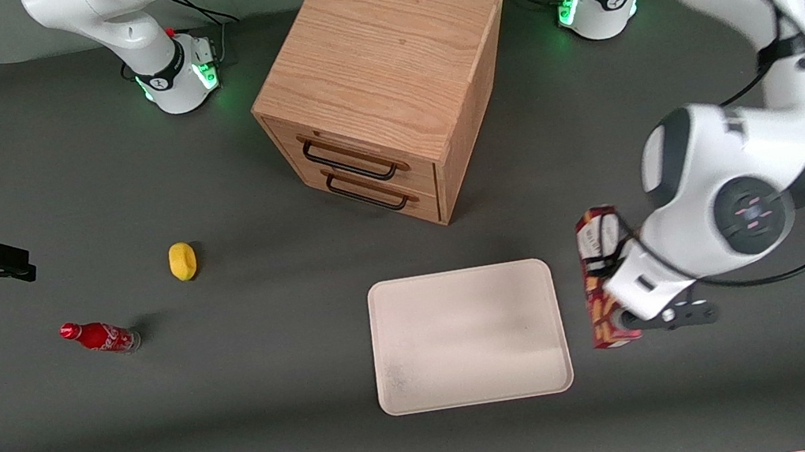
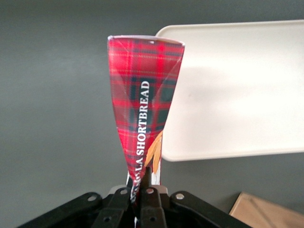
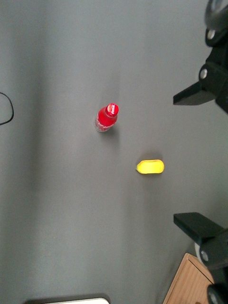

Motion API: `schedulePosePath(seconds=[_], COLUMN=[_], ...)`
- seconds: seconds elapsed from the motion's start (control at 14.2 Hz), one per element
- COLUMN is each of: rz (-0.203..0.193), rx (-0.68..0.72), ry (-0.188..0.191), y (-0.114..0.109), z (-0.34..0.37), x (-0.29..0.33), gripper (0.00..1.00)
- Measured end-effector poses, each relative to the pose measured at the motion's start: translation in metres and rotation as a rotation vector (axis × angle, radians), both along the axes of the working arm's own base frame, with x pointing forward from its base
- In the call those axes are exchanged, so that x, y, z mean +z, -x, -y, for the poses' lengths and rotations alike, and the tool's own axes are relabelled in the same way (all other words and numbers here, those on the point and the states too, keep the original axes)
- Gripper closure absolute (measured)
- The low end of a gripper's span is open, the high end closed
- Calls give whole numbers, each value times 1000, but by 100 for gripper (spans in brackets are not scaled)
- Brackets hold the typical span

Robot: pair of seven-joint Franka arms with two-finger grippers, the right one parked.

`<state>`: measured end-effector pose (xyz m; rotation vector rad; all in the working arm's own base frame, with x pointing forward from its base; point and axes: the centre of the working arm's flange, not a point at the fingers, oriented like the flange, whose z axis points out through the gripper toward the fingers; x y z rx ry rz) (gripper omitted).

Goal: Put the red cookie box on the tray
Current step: 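Lift the box and carry it with the left gripper over the tray, then lower the box onto the tray and open the left gripper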

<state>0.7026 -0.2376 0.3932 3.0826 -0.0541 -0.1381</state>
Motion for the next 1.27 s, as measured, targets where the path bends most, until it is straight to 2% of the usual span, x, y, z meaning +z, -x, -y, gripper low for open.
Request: schedulePosePath(seconds=[0.56,0.77,0.92,1.2,1.27], rz=[32,32,44,91,89], rx=[97,103,99,110,122], ry=[32,32,21,22,20], y=[-5,-6,-8,-20,-21], z=[70,71,69,55,44], x=[-129,-144,-142,-107,-87], gripper=[97,97,82,37,27])
